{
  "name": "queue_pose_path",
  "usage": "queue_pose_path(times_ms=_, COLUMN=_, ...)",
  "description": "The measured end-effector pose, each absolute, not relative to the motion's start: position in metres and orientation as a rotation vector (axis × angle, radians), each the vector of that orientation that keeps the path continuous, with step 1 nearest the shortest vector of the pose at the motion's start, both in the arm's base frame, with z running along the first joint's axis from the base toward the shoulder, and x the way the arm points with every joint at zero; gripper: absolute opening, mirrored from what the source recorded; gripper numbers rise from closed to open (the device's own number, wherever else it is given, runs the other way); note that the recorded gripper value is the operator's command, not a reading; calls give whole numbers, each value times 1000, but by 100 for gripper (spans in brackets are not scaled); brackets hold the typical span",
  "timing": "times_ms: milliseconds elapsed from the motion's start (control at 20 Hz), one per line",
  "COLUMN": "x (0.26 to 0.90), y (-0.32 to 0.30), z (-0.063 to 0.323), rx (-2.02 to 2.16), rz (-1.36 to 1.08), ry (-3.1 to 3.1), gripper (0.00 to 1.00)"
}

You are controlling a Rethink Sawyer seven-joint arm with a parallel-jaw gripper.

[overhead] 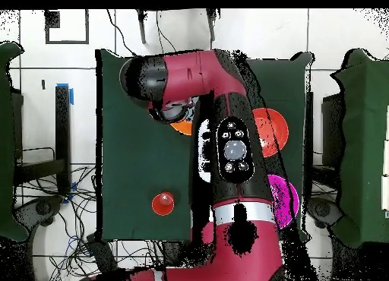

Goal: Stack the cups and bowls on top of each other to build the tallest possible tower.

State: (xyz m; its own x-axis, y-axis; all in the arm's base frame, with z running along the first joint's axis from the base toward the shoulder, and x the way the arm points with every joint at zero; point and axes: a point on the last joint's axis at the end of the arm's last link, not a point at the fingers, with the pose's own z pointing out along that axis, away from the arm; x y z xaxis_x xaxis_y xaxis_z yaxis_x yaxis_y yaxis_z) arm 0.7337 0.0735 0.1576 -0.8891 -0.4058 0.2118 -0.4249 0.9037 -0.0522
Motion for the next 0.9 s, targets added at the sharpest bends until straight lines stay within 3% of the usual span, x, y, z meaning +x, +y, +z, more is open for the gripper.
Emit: queue_pose_path(times_ms=900, x=753, y=55, z=170, rx=595, rz=205, ry=-2917, gripper=0)
